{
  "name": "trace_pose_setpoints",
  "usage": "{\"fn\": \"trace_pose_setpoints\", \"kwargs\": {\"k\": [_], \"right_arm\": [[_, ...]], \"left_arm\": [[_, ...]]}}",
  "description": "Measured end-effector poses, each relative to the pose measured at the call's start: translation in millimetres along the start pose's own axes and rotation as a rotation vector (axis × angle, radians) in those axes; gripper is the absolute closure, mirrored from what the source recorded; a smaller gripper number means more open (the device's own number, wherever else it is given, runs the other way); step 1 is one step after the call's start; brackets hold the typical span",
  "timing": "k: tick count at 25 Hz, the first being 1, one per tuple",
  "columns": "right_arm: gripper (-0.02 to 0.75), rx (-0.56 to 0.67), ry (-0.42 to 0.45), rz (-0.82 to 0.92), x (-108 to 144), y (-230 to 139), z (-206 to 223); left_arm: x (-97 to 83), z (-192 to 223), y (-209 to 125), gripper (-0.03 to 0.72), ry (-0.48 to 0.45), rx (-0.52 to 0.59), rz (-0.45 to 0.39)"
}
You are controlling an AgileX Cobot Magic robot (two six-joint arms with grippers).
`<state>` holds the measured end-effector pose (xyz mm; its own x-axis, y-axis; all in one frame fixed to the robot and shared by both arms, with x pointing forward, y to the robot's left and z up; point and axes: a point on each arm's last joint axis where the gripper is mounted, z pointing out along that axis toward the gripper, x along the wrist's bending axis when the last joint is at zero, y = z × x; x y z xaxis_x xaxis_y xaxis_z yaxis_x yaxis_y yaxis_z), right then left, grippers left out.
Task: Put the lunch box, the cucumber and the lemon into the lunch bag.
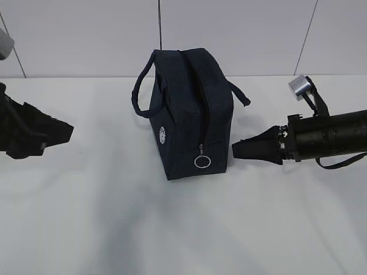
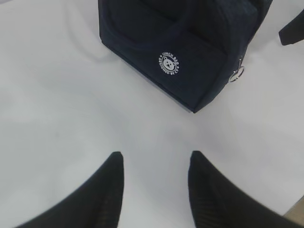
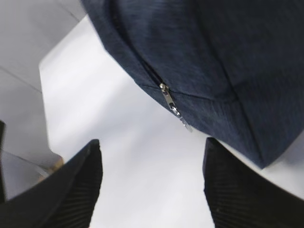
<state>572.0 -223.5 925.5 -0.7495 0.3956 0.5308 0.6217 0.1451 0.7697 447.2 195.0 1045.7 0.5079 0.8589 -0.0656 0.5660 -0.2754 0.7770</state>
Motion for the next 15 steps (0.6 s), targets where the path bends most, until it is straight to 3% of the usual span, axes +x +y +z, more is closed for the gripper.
{"fn": "trace_pose_setpoints", "kwargs": {"k": [5,15], "right_arm": [[0.236,0.002,0.001,-0.281,0,0,0],[0.237,0.045,0.063,-0.417,-3,-18,23]], "left_arm": [[1.7,0,4,0.370,0.018,-0.040,0.006],[4.7,11,3,0.370,0.037,-0.040,0.010]]}}
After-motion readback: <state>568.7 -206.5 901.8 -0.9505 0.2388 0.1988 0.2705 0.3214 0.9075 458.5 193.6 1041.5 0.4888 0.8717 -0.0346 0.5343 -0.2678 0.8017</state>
